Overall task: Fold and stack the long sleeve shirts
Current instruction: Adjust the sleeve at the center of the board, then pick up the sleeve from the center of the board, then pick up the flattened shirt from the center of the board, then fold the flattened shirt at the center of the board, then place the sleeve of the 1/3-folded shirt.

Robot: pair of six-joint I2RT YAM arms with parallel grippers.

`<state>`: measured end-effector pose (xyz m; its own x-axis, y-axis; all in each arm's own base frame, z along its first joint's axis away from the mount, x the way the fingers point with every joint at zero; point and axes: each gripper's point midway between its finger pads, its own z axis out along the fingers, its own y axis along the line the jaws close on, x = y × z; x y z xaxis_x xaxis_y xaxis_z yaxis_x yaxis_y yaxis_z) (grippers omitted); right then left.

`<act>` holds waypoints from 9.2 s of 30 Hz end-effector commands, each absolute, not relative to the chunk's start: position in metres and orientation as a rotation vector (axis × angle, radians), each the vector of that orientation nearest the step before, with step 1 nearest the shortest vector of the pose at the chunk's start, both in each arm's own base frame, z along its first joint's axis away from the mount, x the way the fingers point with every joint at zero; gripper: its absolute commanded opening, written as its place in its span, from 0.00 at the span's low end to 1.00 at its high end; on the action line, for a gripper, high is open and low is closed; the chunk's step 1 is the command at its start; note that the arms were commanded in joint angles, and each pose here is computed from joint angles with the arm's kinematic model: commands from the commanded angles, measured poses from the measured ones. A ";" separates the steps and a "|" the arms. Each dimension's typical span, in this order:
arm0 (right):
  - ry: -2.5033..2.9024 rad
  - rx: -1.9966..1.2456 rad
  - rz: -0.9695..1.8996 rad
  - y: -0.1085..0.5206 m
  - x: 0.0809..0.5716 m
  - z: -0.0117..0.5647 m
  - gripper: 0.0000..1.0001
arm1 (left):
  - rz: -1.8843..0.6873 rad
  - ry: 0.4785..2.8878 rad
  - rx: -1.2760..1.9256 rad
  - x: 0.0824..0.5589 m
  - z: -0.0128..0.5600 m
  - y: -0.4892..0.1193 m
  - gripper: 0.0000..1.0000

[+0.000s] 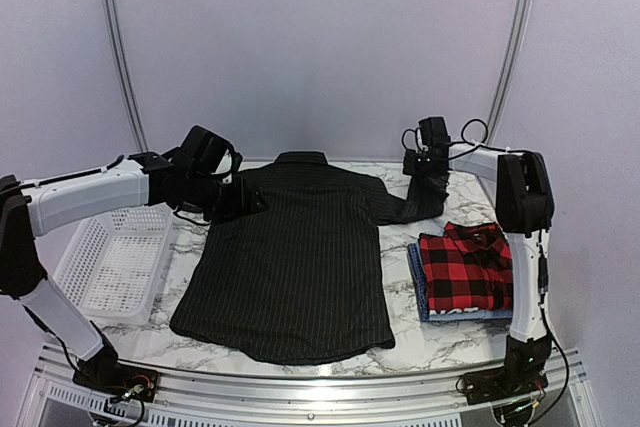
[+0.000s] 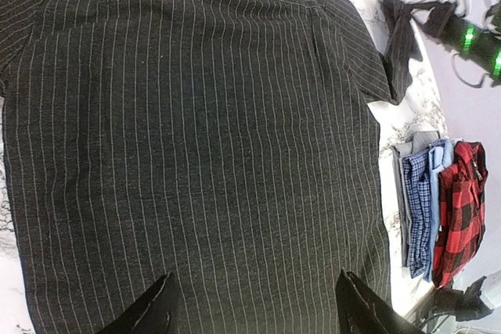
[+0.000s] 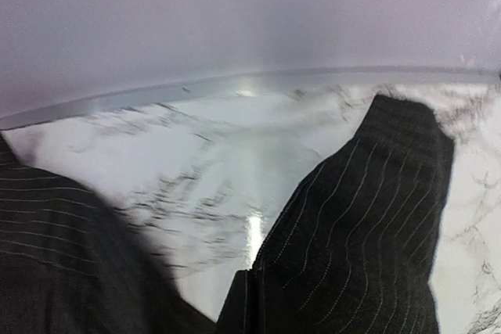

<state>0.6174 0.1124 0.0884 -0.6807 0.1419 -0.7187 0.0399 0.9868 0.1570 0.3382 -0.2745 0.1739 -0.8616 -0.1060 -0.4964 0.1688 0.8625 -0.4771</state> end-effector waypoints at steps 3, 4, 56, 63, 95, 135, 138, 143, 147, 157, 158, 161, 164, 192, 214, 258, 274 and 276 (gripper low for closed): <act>1.988 -0.320 0.287 0.243 0.585 0.211 0.00 | -0.781 2.499 -0.039 0.360 0.177 -0.282 0.71; 1.963 -0.396 0.328 0.264 0.573 0.216 0.00 | -0.794 2.506 -0.053 0.362 0.174 -0.281 0.71; 2.110 -0.754 0.437 0.342 0.401 0.154 0.51 | -0.816 2.615 -0.299 0.394 0.058 -0.296 0.12; 2.212 -0.509 0.324 0.298 0.421 0.148 0.51 | -0.767 2.483 -0.171 0.417 0.123 -0.296 0.00; 2.532 -0.471 0.474 0.272 0.297 0.088 0.52 | -0.584 1.987 -0.086 0.503 0.364 -0.188 0.00; 2.829 -0.419 0.607 0.252 0.125 0.045 0.21 | -0.672 1.983 -0.060 0.512 0.364 -0.202 0.00; 2.847 -0.442 0.607 0.256 0.123 0.042 0.15 | -0.670 1.978 -0.061 0.513 0.366 -0.201 0.00; 2.838 -0.456 0.607 0.259 0.124 0.047 0.04 | -0.666 1.968 -0.059 0.514 0.370 -0.200 0.00; 2.831 -0.463 0.606 0.261 0.125 0.055 0.00 | -0.672 1.960 -0.054 0.514 0.373 -0.202 0.00; 2.775 -0.597 0.618 0.286 0.124 0.100 0.00 | -0.660 1.901 -0.043 0.518 0.398 -0.198 0.00; 2.770 -0.611 0.622 0.291 0.124 0.103 0.00 | -0.658 1.894 -0.046 0.518 0.401 -0.196 0.00; 2.748 -0.660 0.657 0.308 0.126 0.113 0.00 | -0.650 1.877 -0.054 0.520 0.407 -0.190 0.00; 2.728 -0.723 0.695 0.331 0.131 0.118 0.00 | -0.639 1.857 -0.068 0.524 0.414 -0.180 0.00; 2.710 -0.992 0.944 0.414 0.125 0.093 0.00 | -0.583 1.931 -0.053 0.533 0.371 -0.147 0.00; 2.682 -1.008 0.937 0.418 0.129 0.098 0.35 | -0.748 1.998 0.035 0.526 0.347 -0.180 0.00; 2.823 -0.791 0.843 0.341 0.097 0.053 0.05 | -0.888 2.074 0.266 0.471 0.317 -0.227 0.00; 2.845 -0.768 0.742 0.324 0.096 0.049 0.17 | -0.927 2.084 0.312 0.465 0.311 -0.243 0.00; 2.806 -0.755 0.687 0.324 0.107 0.061 0.30 | -0.947 2.078 0.346 0.457 0.314 -0.251 0.00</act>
